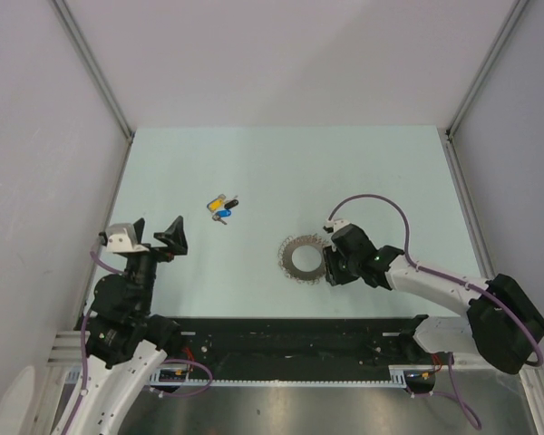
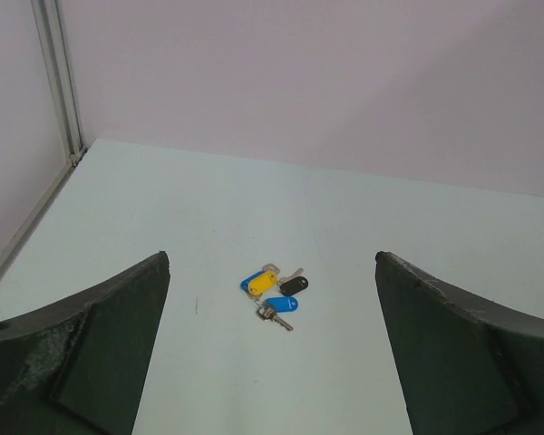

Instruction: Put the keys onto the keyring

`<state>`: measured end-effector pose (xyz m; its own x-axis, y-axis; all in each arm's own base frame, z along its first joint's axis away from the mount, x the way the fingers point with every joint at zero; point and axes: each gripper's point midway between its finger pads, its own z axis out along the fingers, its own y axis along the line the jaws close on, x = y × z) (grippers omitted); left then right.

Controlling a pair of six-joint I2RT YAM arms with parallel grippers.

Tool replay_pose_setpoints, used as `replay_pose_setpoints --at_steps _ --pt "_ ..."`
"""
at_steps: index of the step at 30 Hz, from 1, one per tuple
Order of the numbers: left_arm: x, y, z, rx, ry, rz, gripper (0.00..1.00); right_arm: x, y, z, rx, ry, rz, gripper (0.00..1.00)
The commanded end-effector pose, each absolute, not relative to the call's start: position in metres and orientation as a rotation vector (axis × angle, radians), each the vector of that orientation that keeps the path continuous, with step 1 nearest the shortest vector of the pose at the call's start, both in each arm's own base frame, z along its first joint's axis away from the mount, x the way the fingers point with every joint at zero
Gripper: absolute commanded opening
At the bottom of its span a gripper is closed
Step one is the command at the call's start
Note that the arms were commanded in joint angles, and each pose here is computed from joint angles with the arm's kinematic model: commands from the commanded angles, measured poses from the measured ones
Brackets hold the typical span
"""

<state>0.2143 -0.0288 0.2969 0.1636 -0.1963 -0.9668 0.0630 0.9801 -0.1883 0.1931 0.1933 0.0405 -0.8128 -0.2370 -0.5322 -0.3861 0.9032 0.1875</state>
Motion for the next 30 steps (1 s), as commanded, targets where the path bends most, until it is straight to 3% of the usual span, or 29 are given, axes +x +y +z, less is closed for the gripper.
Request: replay_pose_setpoints --at_steps 1,17,30 --pt "0.217 -0.033 0.299 -0.086 1.384 -0.19 1.0 0.211 0.211 0.048 -0.428 2.486 0.504 0.37" --pt "0.219 -0.035 0.296 -0.081 1.396 -0.186 1.0 0.244 0.206 0.032 -0.265 2.534 0.622 0.32" --pt "0.22 -0.034 0.296 -0.079 1.399 -0.179 1.0 0.314 0.216 0.055 -0.296 2.375 0.56 0.4"
